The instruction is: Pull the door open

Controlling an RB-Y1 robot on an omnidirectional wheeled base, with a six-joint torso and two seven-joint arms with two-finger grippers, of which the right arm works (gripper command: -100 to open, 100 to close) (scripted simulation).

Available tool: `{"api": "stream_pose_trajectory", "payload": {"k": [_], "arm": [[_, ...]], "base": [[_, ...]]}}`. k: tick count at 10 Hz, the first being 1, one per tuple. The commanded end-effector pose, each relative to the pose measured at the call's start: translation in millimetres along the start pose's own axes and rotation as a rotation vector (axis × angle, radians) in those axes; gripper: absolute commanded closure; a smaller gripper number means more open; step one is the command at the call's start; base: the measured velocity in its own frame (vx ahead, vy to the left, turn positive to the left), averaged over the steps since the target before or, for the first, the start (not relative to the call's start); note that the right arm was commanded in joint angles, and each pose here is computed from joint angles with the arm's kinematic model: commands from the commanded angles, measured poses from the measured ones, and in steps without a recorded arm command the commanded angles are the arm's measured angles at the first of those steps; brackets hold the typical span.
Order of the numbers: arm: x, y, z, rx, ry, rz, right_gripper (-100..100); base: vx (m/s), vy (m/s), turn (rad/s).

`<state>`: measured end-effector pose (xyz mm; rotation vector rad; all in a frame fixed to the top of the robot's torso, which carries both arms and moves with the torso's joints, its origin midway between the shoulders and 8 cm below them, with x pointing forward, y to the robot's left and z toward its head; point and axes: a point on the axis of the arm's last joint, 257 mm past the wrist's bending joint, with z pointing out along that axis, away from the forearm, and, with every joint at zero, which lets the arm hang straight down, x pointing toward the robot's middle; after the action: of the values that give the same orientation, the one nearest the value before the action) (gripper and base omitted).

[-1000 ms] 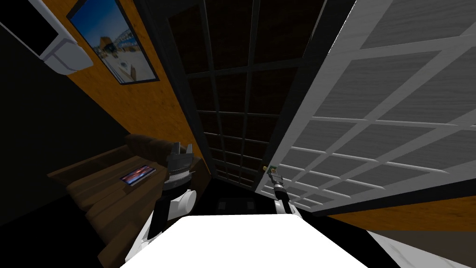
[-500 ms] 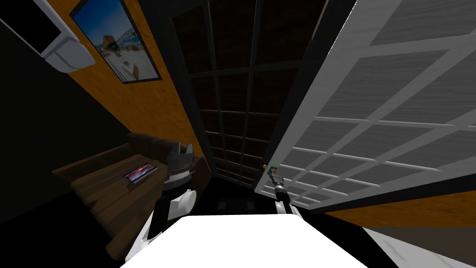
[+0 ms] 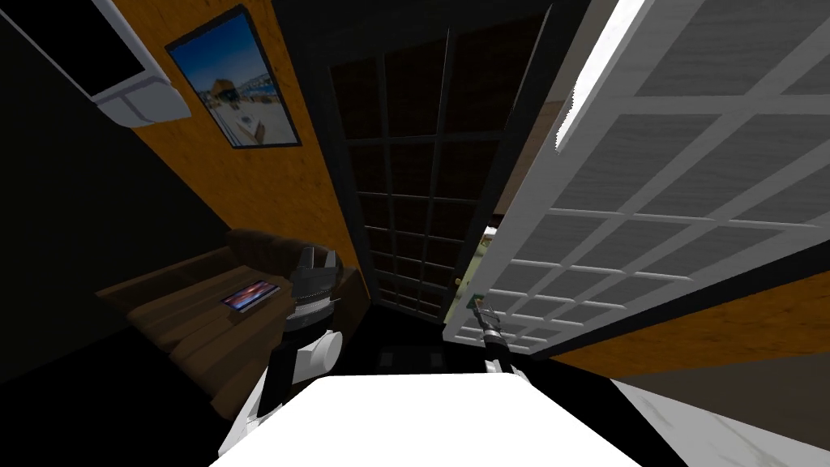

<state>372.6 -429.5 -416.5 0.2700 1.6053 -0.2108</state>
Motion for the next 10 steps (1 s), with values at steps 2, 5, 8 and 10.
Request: {"api": "stream_pose_trajectory", "payload": {"k": [2,5,8,10], "arm": [[15.0,-26.6,-16.1,0.049,0.041,0.014,100],[22.2,-43.5,-29.0,0.078,0.060,0.047,100],[22.6,-52.1,-34.0,0.092,0.061,0.061,100],[29.8,-63.7,-45.2,0.114,0.079,0.093,100]], "base": [[-0.148,-0.009,-0.039],[-0.059,0.004,-0.006],[-0.107,0.006,-0.010],[-0.076,0.004,-0.010]]}}
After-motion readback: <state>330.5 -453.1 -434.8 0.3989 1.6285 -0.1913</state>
